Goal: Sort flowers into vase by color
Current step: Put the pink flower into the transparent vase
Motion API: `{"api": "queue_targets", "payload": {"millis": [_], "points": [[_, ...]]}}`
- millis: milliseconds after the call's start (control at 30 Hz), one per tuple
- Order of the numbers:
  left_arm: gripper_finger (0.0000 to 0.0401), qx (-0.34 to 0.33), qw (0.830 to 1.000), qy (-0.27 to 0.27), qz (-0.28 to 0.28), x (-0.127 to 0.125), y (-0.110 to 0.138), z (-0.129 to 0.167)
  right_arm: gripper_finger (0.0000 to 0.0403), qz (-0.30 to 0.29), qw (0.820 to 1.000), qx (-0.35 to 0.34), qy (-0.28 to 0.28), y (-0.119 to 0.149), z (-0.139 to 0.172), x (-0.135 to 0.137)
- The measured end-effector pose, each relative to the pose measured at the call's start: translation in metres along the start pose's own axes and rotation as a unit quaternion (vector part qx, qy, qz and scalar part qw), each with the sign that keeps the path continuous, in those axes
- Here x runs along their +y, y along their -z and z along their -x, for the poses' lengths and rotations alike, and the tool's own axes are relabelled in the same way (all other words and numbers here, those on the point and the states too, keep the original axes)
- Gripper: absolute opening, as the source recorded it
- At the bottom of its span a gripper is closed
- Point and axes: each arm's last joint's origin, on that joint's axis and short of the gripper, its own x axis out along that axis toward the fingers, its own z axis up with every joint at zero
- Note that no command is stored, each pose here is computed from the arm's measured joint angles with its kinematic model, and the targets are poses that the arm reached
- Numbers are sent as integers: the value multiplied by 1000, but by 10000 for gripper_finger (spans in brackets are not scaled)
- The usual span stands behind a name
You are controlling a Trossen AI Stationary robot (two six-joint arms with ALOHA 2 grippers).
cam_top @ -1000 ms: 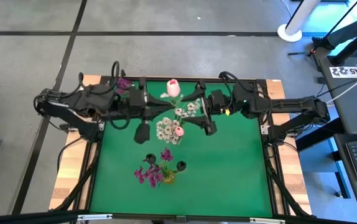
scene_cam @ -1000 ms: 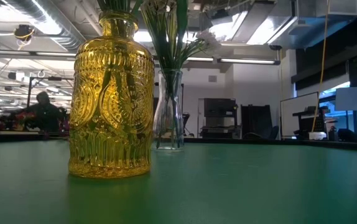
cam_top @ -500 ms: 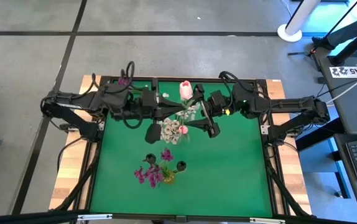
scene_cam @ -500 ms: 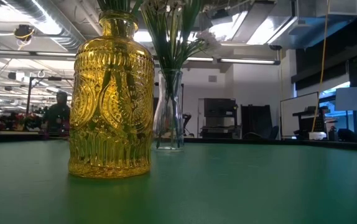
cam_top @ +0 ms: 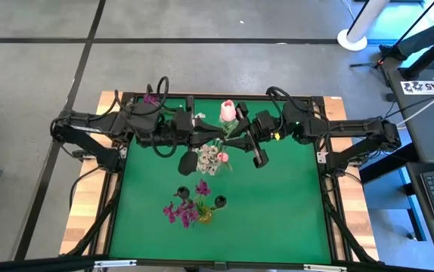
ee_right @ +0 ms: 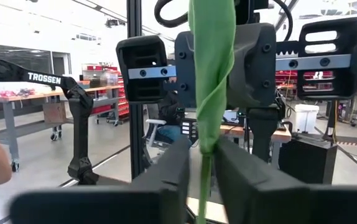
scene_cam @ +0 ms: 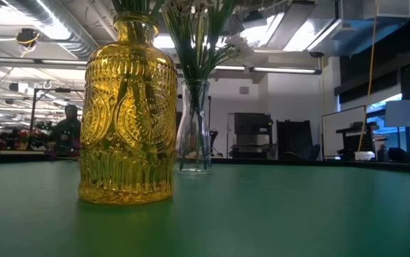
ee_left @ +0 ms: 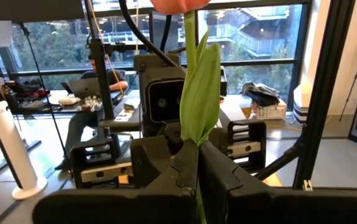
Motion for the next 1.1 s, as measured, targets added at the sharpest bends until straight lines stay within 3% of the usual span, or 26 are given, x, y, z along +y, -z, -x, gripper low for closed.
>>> {"api": "queue_targets", "payload": {"millis": [133,300,500,633,867,1100], "points": [[0,0,1000,0,2,0,0,0,11,-1,1000,1,-4,0,0,0],[6,0,1000,-12,4,0,0,0,19,-2,1000,4,-5,1,0,0],[50,-12,999,-31,-8,0,-6,9,10,5,1000,9,3,-10,10,4],[82,-35,998,-49,-10,0,-19,30,6,25,1000,-1,4,-33,29,13],[125,-56,995,-82,-7,-3,-39,77,4,47,998,5,52,-67,71,29],[134,28,993,-114,-18,-6,-25,98,3,33,993,88,72,-55,81,31]]}}
